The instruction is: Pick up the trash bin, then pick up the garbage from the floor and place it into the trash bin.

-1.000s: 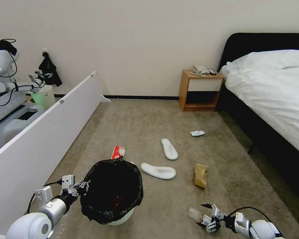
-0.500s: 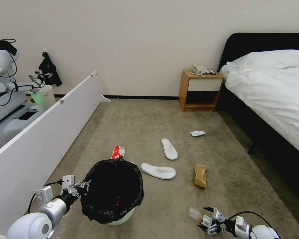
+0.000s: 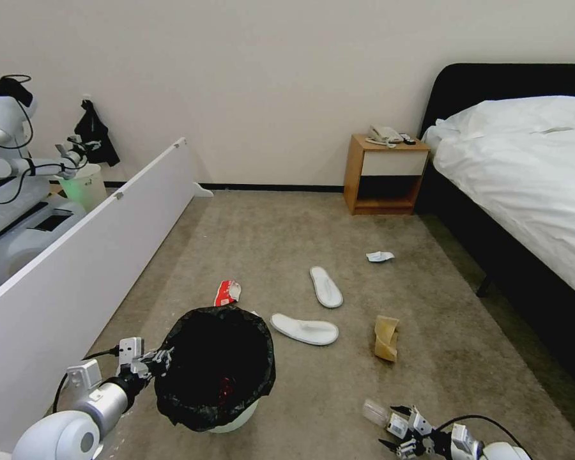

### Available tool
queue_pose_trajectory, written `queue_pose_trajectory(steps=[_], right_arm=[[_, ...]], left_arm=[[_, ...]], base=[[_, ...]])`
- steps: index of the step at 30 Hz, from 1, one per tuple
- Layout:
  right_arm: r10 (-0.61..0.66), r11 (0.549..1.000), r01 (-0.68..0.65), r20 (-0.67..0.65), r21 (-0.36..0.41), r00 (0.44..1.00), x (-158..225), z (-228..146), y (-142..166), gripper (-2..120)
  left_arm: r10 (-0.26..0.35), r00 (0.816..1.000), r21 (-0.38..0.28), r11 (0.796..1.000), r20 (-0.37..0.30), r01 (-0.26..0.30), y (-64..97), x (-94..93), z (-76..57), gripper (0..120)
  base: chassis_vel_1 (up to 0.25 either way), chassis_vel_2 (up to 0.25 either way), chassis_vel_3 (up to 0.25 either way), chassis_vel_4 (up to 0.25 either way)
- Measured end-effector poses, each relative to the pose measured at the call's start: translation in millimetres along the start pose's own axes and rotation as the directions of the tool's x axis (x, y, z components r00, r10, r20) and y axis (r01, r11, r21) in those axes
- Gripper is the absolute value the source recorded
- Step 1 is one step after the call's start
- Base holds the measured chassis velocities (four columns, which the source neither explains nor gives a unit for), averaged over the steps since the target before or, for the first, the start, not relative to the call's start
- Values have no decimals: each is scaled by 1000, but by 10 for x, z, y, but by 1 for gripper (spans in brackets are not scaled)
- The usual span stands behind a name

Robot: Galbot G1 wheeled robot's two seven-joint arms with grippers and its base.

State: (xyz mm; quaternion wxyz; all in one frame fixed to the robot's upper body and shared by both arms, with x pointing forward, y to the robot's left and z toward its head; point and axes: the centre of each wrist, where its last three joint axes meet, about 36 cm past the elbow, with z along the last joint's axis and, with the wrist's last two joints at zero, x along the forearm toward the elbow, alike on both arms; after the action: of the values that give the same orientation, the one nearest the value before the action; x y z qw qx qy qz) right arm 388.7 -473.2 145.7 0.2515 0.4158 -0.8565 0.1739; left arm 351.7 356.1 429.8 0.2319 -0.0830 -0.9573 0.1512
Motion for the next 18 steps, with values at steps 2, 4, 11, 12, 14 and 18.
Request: queue_pose_trajectory(steps=[2, 4, 11, 12, 14, 18], right_arm=[[4, 1000, -4, -4, -5, 1000, 13, 28, 10, 100], [7, 1000, -7, -7, -8, 1000, 26, 47, 15, 100], [19, 1000, -20, -19, -16, 1000, 98, 133, 52, 100], [19, 1000, -20, -20, -17, 1000, 97, 141, 67, 100], [20, 1000, -20, -21, -18, 1000, 87, 147, 80, 100], [25, 999, -26, -24, -27, 999, 60, 172, 116, 100]], left_arm=[[0, 1000, -1, 1000, 0, 0, 3, 2, -2, 4], [-1, 1000, -1, 1000, 0, 1, 7, 5, -3, 4], [1, 1000, 0, 1000, -3, -1, 0, 5, 17, 4], [1, 1000, -1, 1000, -4, -1, -1, 5, 19, 4], [1, 1000, -1, 1000, -4, -1, -1, 6, 20, 4], [-4, 1000, -4, 1000, -6, 4, 17, 29, 21, 4]], base=[[0, 0, 0, 0], [0, 0, 0, 0], [0, 0, 0, 0], [0, 0, 0, 0], [0, 0, 0, 0], [0, 0, 0, 0]])
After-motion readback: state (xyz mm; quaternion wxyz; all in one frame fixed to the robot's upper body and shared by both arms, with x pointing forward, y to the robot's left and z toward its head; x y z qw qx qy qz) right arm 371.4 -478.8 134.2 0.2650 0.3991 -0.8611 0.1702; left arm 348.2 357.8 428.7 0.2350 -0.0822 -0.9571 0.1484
